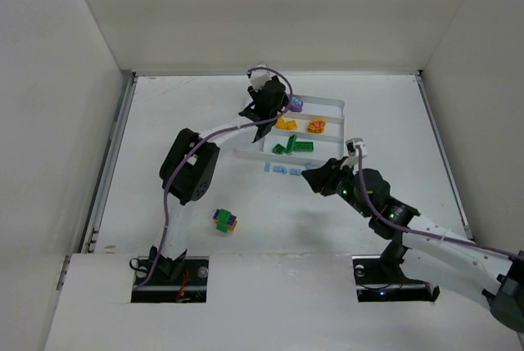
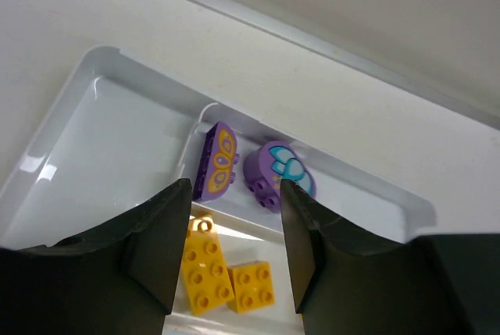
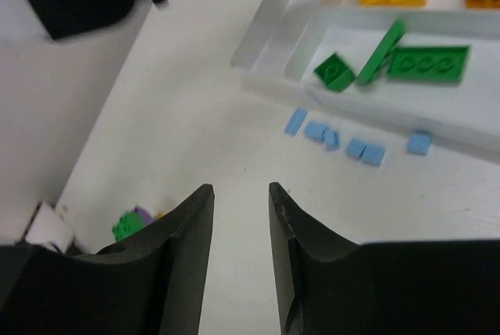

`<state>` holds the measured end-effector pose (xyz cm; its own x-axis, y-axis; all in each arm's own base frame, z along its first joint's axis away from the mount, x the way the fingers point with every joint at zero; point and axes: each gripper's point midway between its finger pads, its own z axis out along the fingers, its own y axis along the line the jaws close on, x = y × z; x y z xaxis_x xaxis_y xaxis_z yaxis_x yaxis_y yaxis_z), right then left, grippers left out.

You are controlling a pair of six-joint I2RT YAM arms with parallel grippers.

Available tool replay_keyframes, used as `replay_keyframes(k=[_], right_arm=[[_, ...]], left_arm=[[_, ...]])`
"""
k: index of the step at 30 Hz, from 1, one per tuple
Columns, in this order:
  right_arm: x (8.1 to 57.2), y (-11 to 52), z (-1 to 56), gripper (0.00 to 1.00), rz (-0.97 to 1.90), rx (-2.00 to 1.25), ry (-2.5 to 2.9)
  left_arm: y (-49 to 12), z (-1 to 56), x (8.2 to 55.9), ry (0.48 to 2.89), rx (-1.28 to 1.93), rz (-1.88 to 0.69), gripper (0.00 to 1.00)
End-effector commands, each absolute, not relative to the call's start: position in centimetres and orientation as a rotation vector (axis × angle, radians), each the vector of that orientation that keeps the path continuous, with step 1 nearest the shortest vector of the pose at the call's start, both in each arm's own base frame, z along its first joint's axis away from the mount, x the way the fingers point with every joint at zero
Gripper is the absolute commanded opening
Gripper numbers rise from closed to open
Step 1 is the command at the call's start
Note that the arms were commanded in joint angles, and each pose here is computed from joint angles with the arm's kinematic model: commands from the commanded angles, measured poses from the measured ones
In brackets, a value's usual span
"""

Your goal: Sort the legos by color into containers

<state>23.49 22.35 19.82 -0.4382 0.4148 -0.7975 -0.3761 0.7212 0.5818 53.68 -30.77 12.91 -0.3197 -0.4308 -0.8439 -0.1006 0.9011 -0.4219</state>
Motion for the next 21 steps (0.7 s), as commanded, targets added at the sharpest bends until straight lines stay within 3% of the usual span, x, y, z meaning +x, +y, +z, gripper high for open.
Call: replay_keyframes(k=[1, 3, 5, 7, 12, 21], right_arm=[[20.9, 25.8, 19.1, 0.40, 0.929, -0.188, 1.847], [18.6, 27.9, 19.0, 0.44, 0.963, -0.313, 1.859], [16.7, 29.6, 19.0, 0.55, 0.974, -0.426, 1.847], [15.0, 31.2, 19.0, 0.68, 0.978, -0.541, 1.827], [12.7, 35.2, 18.3, 0.87, 0.948, -0.765, 1.796], [13.7, 41.6, 16.1, 0.91, 0.877, -0.909, 1.784]], left_arm=[[-28.9, 27.6, 52.1, 1.610, -0.424, -0.573, 0.46], [-27.1, 29.4, 50.4, 1.576, -0.428, -0.613, 0.46], [-24.9, 30.4, 48.4, 1.551, -0.442, -0.633, 0.46], [-22.7, 30.3, 46.2, 1.539, -0.474, -0.648, 0.46], [-17.7, 27.9, 41.0, 1.545, -0.564, -0.662, 0.46], [-11.7, 19.9, 33.5, 1.656, -0.672, -0.644, 0.46]])
